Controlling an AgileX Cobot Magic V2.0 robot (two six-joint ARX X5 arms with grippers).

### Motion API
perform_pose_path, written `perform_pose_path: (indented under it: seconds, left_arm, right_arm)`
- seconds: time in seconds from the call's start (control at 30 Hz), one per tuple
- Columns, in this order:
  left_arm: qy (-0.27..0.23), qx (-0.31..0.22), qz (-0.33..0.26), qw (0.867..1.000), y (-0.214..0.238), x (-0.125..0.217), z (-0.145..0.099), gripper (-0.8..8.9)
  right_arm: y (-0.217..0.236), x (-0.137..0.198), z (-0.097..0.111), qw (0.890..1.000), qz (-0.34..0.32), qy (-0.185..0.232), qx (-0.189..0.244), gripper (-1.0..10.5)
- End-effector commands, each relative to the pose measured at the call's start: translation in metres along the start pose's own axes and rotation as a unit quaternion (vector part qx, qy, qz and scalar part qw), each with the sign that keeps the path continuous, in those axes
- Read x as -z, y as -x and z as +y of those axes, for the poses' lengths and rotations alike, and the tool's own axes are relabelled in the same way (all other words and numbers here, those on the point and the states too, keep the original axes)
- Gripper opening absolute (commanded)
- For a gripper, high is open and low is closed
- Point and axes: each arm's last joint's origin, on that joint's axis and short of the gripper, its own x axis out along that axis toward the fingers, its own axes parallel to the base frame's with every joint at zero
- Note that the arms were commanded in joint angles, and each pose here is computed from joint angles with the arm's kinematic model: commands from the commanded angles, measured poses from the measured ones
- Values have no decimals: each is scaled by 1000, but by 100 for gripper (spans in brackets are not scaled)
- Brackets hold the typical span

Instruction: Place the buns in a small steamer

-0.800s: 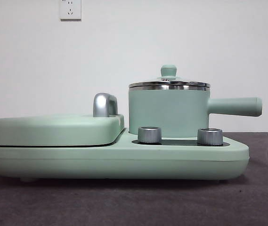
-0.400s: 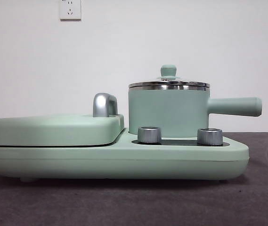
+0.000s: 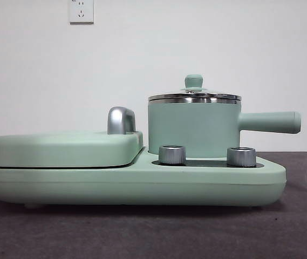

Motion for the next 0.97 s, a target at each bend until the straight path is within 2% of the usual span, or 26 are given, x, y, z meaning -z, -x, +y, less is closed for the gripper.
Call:
perform_pose_path:
  seconds: [0.03, 0.13, 0.3, 0.43, 0.6, 0.7, 0.97]
  left_arm:
    - [11, -29, -59, 998, 0, 9, 11, 20]
    - [17, -71, -134, 988, -4, 26, 27, 20]
    - [-21, -155, -211, 965, -19, 65, 56, 20]
    - [-37, -220, -207, 952, -31, 94, 76, 20]
    - [-17, -301, -196, 933, -39, 113, 94, 20]
    - [-10, -317, -188, 930, -43, 120, 100, 20]
    - [0, -318, -180, 931, -55, 137, 111, 20]
  right_arm:
    - [1, -2, 1, 1000, -6, 5, -4, 16]
    - [1, -2, 1, 1000, -6, 5, -4, 16]
    - [1, -2, 1, 1000, -6, 5, -4, 16]
    - [1, -2, 1, 1000, -6, 5, -4, 16]
    - [1, -2, 1, 1000, -6, 5, -4, 16]
    - [1, -2, 1, 1000, -6, 5, -4, 16]
    - [1, -2, 1, 1000, -6, 5, -4, 16]
